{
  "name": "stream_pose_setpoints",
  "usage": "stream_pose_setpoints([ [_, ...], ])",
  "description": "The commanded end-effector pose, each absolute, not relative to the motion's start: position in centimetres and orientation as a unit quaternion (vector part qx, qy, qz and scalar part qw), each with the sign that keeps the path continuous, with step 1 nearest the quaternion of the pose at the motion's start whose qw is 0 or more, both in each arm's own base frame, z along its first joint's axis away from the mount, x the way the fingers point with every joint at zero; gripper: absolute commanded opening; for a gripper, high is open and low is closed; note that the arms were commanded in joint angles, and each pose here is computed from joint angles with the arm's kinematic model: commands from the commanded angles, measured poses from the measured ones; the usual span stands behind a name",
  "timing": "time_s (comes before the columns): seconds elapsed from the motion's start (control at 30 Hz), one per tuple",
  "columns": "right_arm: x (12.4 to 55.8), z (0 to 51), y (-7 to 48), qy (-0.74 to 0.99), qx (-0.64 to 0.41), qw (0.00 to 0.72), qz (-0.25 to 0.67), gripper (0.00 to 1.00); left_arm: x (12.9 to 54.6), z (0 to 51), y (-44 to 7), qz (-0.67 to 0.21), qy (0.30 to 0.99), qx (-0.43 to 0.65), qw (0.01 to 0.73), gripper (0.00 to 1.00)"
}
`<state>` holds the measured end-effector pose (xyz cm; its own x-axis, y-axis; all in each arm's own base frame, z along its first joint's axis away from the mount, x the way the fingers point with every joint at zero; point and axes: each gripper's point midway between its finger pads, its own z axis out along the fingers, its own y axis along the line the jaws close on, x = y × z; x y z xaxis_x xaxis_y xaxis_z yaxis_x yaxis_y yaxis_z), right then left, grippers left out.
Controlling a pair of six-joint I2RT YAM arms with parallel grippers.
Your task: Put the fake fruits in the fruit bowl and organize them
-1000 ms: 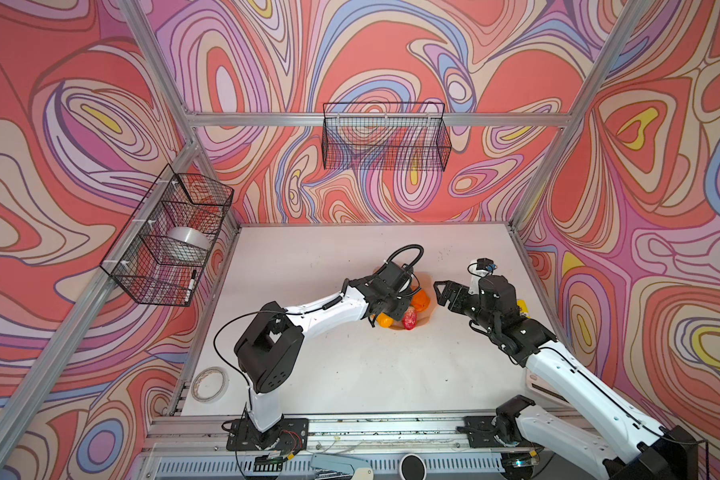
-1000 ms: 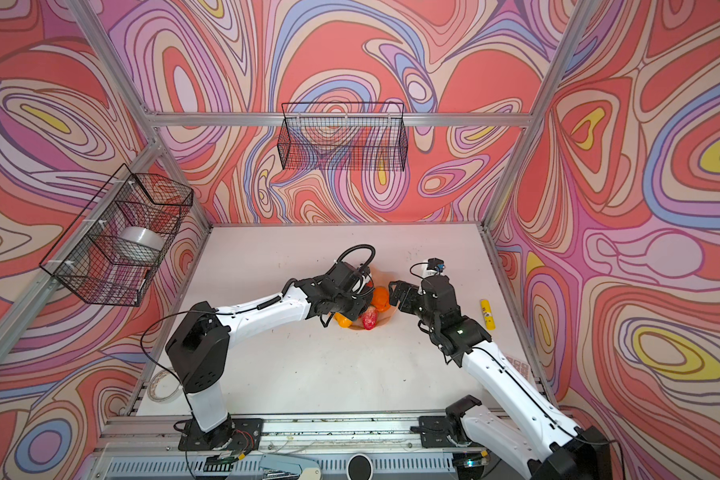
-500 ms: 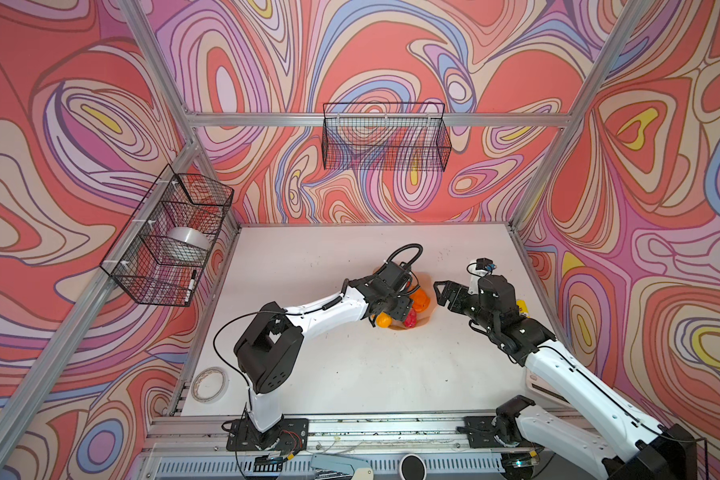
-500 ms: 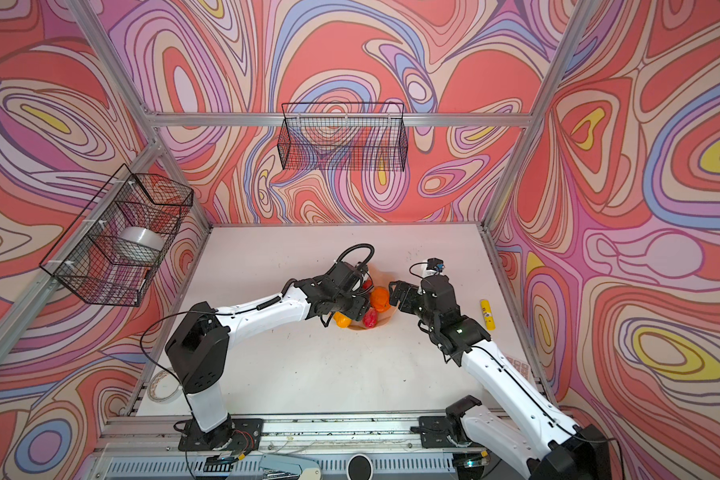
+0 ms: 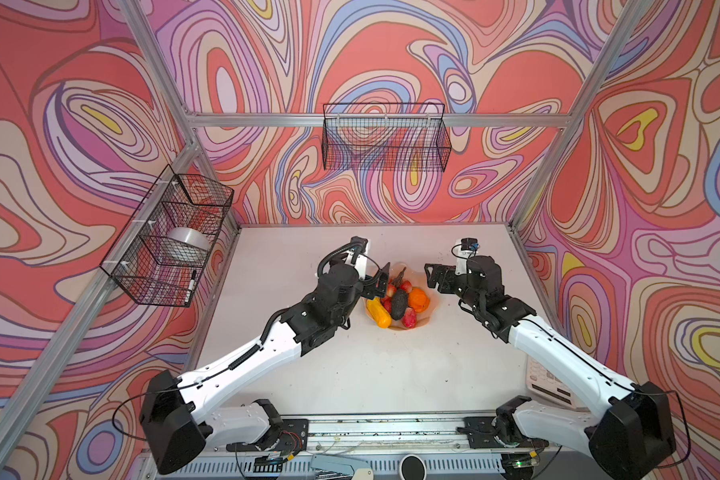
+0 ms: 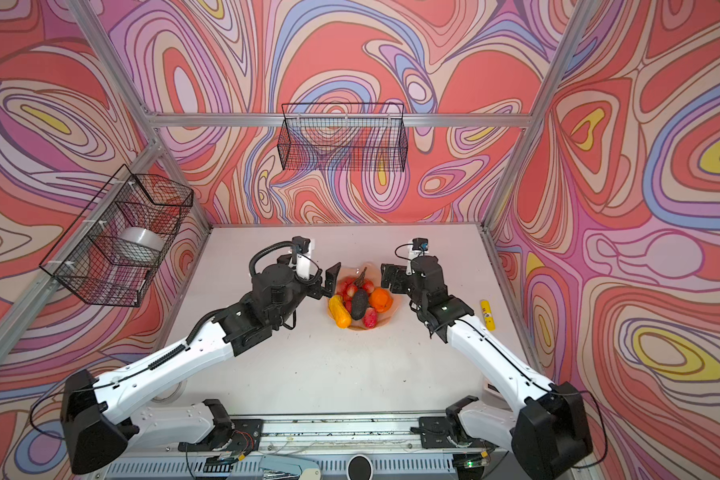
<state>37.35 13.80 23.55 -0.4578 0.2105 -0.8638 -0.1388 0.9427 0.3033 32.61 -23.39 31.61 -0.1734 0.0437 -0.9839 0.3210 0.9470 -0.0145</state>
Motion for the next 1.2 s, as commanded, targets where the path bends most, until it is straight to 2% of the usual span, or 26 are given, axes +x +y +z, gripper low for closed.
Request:
stream_pose_setpoints([
  [0.0,38.3,23.9,11.0,0.817,0.029,0.565,0.110,0.98,32.9,28.6,-15.8,0.030,0.759,0.064,0.648,1.00],
  [0.13,37.1,20.9,4.9,0.815,0.078,0.575,0.004,0.98,31.7,20.8,-5.8,0.100,0.784,-0.028,0.612,1.00],
  [0.33,36.2,16.5,-1.0,0.786,0.135,0.597,-0.081,0.98,31.5,16.1,1.7,0.114,0.792,-0.092,0.592,1.00],
  [0.5,37.8,13.1,-1.5,0.788,0.120,0.598,-0.089,0.98,34.4,12.0,2.3,0.110,0.810,-0.083,0.569,1.00],
  [0.57,38.5,12.6,-1.6,0.787,0.111,0.601,-0.088,0.98,35.5,11.7,1.7,0.097,0.821,-0.069,0.559,1.00],
  [0.63,39.2,12.9,-1.8,0.773,0.111,0.619,-0.080,0.98,36.8,12.2,1.5,0.088,0.798,-0.058,0.594,1.00],
  [0.7,40.2,12.7,-1.6,0.775,0.091,0.620,-0.079,0.98,37.6,11.5,2.0,0.090,0.809,-0.058,0.579,1.00],
  [0.8,41.2,11.4,-1.6,0.774,0.078,0.623,-0.080,0.98,38.5,9.5,3.2,0.078,0.796,-0.080,0.595,1.00],
  [0.87,41.5,10.2,-1.6,0.771,0.075,0.628,-0.080,0.98,38.5,9.0,2.8,0.066,0.823,-0.075,0.559,1.00],
  [1.17,42.1,10.0,-1.7,0.779,0.075,0.617,-0.080,0.98,38.6,9.1,3.2,0.072,0.812,-0.085,0.573,1.00],
])
